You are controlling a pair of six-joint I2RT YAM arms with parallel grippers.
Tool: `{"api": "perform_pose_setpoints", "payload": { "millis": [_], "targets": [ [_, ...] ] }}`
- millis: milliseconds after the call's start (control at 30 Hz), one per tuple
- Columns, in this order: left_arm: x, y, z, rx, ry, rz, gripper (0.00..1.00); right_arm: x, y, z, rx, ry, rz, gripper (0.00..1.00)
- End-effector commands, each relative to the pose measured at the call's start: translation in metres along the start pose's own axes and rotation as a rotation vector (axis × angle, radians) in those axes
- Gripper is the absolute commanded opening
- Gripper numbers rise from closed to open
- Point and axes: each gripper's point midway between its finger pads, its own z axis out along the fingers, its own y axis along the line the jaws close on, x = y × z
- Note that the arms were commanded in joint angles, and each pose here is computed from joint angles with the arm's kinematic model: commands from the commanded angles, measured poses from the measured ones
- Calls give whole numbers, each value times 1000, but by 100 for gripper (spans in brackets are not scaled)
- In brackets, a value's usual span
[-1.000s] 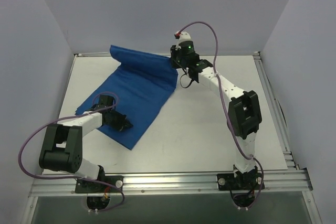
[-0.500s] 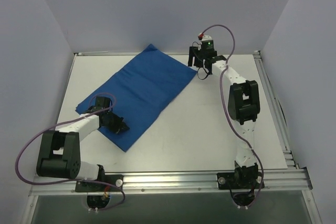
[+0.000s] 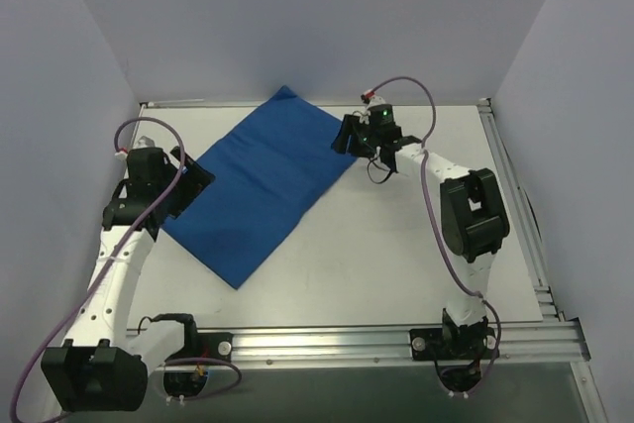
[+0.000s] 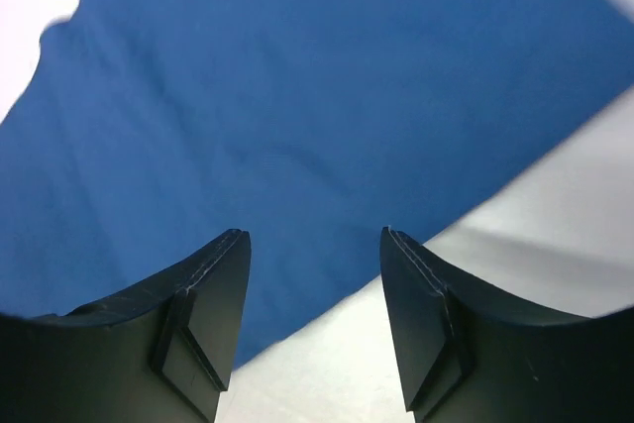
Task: Open and lay out the surgical kit
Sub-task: Open the surgical kit at the center of the board.
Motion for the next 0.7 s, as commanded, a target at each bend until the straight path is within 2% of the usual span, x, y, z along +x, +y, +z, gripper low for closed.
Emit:
{"api": "perform_pose_setpoints", "payload": {
  "millis": [0,133,300,367,533,667],
  "targets": [
    [-18,37,9,-143,15,58,88,9,45,-11,-163,-35,91,55],
    [-46,73,19,-251,1,11,85,26,36,5,-180,-25,121,59],
    [-64,113,33,-305,9,-75,74,47,30,23,-184,14,169,58],
    [-67,130,36,-337,22,-90,74,52,33,20,-186,12,183,59],
    [-87,156,36,-449,-20,-41,75,61,40,11,-181,11,204,59],
    [-106,159,56,-441,-26,6,74,65,35,19,-177,20,220,59]
  ]
}}
